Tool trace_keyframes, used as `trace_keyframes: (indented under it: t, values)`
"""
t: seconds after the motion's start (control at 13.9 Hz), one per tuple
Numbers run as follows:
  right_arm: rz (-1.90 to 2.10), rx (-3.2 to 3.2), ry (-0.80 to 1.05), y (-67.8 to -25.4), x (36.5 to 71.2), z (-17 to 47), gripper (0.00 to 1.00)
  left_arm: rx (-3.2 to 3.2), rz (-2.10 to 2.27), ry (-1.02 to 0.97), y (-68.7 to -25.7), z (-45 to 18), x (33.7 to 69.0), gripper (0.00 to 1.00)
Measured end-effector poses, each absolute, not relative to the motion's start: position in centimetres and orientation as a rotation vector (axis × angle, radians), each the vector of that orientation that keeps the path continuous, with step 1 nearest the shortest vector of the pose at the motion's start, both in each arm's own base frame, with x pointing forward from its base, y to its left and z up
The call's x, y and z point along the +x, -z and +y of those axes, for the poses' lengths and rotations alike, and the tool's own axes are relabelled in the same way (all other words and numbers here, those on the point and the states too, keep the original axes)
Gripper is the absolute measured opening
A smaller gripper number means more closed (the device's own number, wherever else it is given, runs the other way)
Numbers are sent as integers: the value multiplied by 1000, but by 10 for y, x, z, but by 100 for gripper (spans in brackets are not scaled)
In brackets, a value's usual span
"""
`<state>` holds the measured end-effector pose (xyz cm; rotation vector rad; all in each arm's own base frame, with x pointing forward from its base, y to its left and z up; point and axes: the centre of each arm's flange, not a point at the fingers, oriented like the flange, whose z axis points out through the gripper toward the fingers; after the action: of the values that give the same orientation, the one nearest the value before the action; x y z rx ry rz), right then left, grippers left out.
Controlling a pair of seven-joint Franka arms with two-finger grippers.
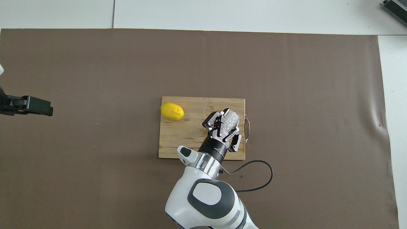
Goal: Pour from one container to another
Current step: 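Hold the white cup tilted above the metal cup to pour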
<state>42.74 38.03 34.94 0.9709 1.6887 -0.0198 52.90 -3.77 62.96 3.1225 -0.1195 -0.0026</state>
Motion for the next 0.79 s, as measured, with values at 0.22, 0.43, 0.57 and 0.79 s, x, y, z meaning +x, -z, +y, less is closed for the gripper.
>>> trace_keyframes:
  t: [0.22,0.43,0.57,0.79]
  values:
    - [1688,972,20,-350,428,380,52,3123,-119,3,-630,-38,529,100]
    - [1675,996,15,-357,432,375,52,3123,-119,3,-630,-38,529,100]
    - [1673,1040,5,-366,436,369,52,3123,-119,3,-630,-38,529,100]
    - [1683,1126,-14,-378,437,368,52,3123,-119,3,-630,-38,529,100]
